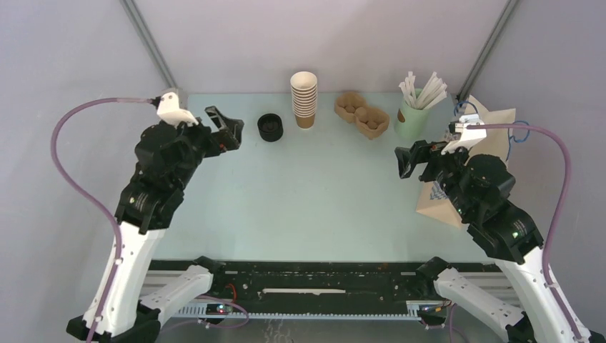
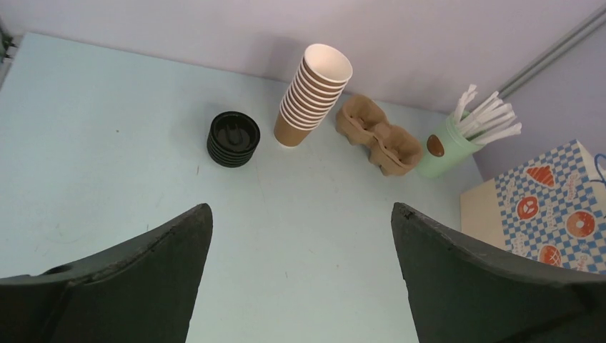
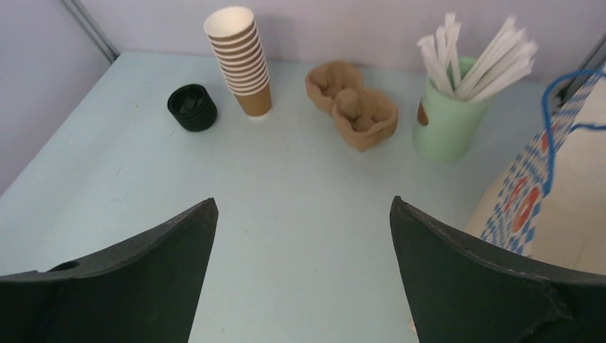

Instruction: Pack the takeout coffee

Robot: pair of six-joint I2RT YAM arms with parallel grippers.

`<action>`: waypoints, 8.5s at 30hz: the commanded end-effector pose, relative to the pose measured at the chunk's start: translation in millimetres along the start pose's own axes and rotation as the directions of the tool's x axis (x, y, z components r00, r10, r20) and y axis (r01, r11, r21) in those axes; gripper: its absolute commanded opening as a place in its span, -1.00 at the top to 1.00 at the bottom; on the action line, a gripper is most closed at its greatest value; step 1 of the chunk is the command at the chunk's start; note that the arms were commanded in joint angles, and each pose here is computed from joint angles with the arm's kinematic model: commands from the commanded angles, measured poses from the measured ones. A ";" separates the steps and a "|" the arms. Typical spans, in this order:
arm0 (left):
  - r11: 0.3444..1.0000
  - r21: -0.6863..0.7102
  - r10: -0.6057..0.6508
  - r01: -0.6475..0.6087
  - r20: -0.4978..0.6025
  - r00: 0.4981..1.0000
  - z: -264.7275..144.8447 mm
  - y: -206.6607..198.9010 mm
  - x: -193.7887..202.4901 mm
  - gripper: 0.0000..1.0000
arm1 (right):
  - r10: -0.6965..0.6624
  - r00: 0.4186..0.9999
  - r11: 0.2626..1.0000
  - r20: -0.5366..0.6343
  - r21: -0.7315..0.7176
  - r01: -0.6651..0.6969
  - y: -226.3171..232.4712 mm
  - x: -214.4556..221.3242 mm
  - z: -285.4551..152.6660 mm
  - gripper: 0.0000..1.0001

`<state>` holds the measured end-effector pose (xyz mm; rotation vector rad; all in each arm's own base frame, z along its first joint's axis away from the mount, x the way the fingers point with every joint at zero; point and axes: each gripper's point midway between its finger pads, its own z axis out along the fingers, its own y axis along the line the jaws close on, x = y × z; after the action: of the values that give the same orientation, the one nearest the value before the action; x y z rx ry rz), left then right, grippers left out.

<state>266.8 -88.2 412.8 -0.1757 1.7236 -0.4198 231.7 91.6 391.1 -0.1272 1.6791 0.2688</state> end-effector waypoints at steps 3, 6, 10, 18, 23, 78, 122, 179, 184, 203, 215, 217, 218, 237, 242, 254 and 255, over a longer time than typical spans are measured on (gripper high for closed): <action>0.994 0.110 0.035 -0.029 -0.054 0.998 34.9 -15.0 12.9 -0.99 | 0.138 0.984 0.989 -0.114 -0.043 -0.144 10.6 28.8 5.4 -0.99; 0.992 0.121 0.039 -0.027 -0.099 0.994 59.2 -18.6 19.6 -0.99 | 0.157 0.975 0.985 -0.158 -0.048 -0.166 13.0 38.5 8.4 -0.99; 0.996 0.087 0.031 -0.017 -0.172 0.985 105.9 -18.9 27.7 -0.99 | 0.161 0.963 0.983 -0.215 -0.048 -0.175 15.8 51.3 14.0 -0.99; 0.998 0.025 0.058 -0.054 -0.269 0.961 224.9 -26.8 24.9 -0.74 | 0.148 0.940 0.986 -0.308 -0.027 -0.164 15.6 74.1 21.9 -0.99; 0.995 0.044 0.095 -0.087 -0.225 0.970 293.4 -40.8 23.6 -0.49 | 0.133 0.933 0.990 -0.334 0.000 -0.141 9.9 85.1 23.5 -0.99; 0.978 -0.071 0.182 -0.196 -0.170 0.969 388.5 -34.0 113.1 0.44 | 0.152 0.909 0.987 -0.387 0.012 -0.160 11.0 106.5 25.3 -0.99; 0.966 -0.111 0.205 -0.233 -0.224 0.953 392.6 -17.2 136.6 0.50 | 0.166 0.907 0.983 -0.387 -0.004 -0.182 15.6 105.2 25.7 -0.98; 0.994 0.087 0.038 -0.064 0.272 0.962 224.6 -102.6 -139.2 1.00 | 0.183 0.915 0.979 -0.360 -0.020 -0.204 20.4 97.6 31.1 -0.98; 0.990 0.134 0.040 -0.050 0.075 0.996 195.5 -93.5 -79.6 1.00 | 0.179 0.916 0.975 -0.359 -0.060 -0.214 27.4 94.9 25.1 -0.98; 0.932 0.362 0.192 -0.034 -0.412 0.891 75.8 -94.6 266.4 1.00 | 0.173 0.896 0.928 -0.409 -0.236 -0.287 57.0 123.2 -20.3 -0.97; 0.940 0.330 0.200 -0.086 -0.331 0.922 103.7 -77.2 312.3 1.00 | 0.247 0.888 0.915 -0.389 -0.208 -0.346 58.0 121.0 -17.8 -0.97; 0.942 0.329 0.188 -0.070 -0.344 0.920 105.5 -78.8 317.3 0.97 | 0.245 0.883 0.915 -0.400 -0.206 -0.347 58.7 123.3 -17.5 -0.97; 0.941 0.333 0.183 -0.062 -0.347 0.920 105.3 -79.8 319.0 0.92 | 0.244 0.883 0.916 -0.402 -0.204 -0.345 58.4 124.1 -17.5 -0.97; 0.993 -0.103 0.008 -0.053 -0.396 0.918 114.8 29.5 215.8 -0.68 | 0.220 0.892 0.926 -0.396 -0.203 -0.319 56.0 131.9 -11.7 -0.99; 0.952 -0.297 -0.074 -0.069 -0.444 0.893 177.3 74.8 200.1 -0.49 | 0.216 0.885 0.924 -0.413 -0.208 -0.322 59.9 136.6 -4.3 -0.99; 0.902 -0.394 -0.028 -0.176 -0.461 0.887 287.3 124.6 186.7 -0.27 | 0.205 0.880 0.937 -0.429 -0.172 -0.303 52.4 144.1 -2.2 -0.99; 0.906 -0.386 -0.026 -0.176 -0.464 0.885 292.2 123.9 187.8 -0.25 | 0.206 0.879 0.938 -0.430 -0.169 -0.302 51.7 144.6 -1.8 -0.99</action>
<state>506.4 -91.5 129.3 -0.3746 2.3170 -0.0017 194.3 154.6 248.2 -0.1410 2.1106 0.6984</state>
